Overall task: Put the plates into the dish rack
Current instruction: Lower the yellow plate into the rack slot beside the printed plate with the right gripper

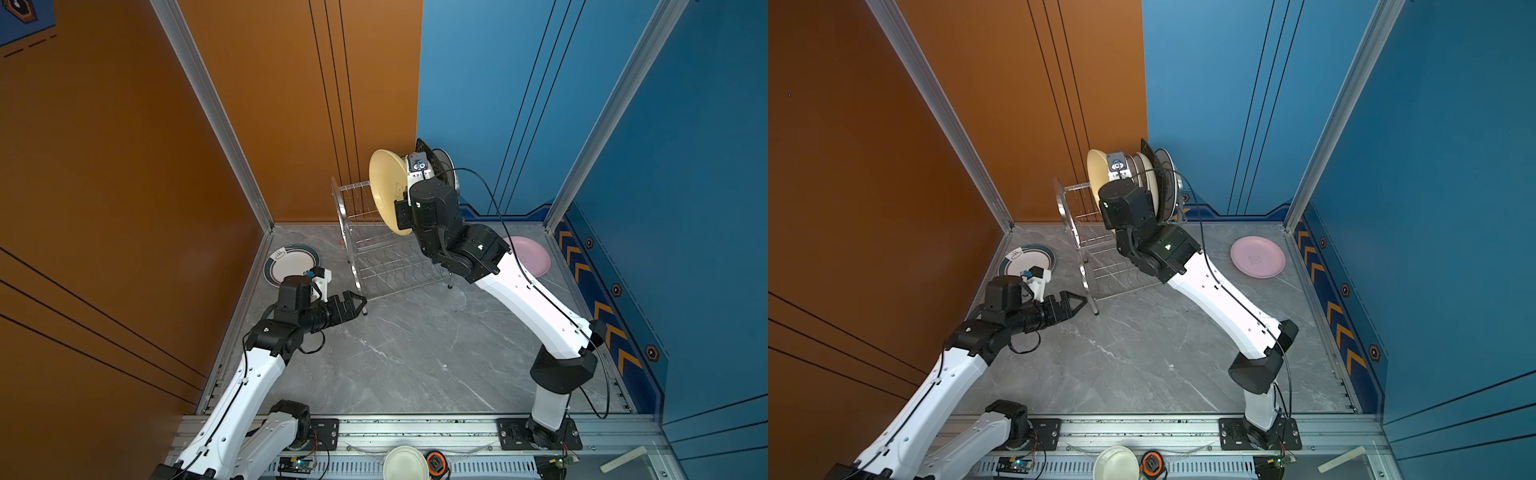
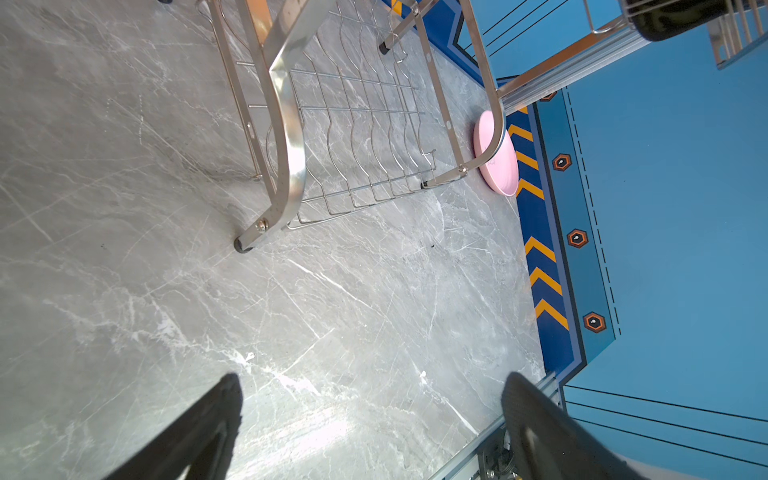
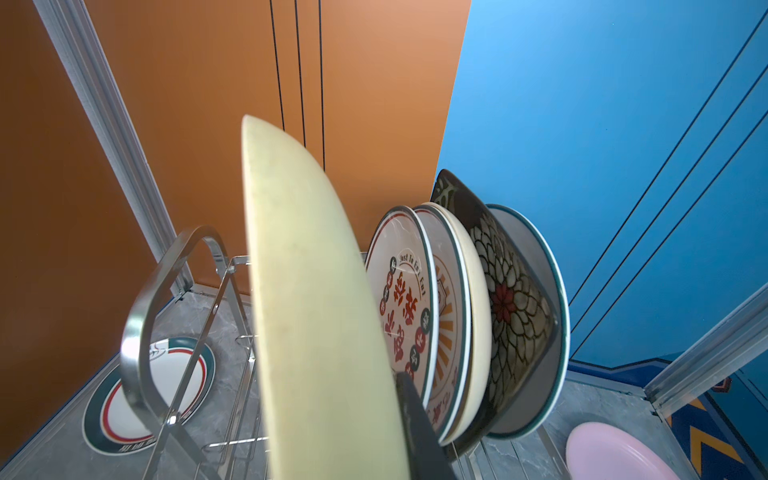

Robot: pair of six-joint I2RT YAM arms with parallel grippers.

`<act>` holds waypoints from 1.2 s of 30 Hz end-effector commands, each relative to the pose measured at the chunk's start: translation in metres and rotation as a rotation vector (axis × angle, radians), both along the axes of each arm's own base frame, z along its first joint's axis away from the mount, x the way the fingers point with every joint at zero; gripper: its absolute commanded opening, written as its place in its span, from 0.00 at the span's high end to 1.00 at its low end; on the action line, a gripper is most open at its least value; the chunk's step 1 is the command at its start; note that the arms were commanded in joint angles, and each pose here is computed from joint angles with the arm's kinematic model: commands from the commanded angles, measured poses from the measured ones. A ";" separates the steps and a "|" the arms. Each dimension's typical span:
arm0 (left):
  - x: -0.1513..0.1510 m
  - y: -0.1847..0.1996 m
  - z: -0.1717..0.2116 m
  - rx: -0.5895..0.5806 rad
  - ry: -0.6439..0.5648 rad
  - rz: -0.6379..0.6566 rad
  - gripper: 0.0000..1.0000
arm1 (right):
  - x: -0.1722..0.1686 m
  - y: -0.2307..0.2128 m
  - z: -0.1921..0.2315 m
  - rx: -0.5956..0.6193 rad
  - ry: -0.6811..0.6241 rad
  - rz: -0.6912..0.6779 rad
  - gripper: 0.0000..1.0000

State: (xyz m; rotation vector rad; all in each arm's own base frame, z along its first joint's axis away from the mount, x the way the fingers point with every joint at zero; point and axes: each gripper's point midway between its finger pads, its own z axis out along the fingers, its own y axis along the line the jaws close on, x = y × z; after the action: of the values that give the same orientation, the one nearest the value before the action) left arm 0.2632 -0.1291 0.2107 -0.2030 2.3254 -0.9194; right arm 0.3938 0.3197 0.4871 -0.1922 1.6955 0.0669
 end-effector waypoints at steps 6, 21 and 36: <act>0.002 0.004 0.000 0.025 -0.004 0.003 0.02 | 0.039 -0.016 0.020 0.057 -0.104 -0.132 1.00; 0.006 0.009 -0.003 0.026 0.006 0.022 0.02 | 0.082 -0.004 -0.025 0.012 -0.068 -0.169 1.00; 0.006 0.011 -0.003 0.024 0.010 0.034 0.02 | 0.087 -0.003 -0.031 -0.023 -0.077 -0.201 1.00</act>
State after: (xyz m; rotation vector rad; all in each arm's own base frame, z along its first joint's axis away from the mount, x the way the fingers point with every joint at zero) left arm 0.2680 -0.1236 0.2051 -0.2374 2.3390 -0.9055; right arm 0.4818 0.3256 0.4332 -0.1000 1.6913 -0.0956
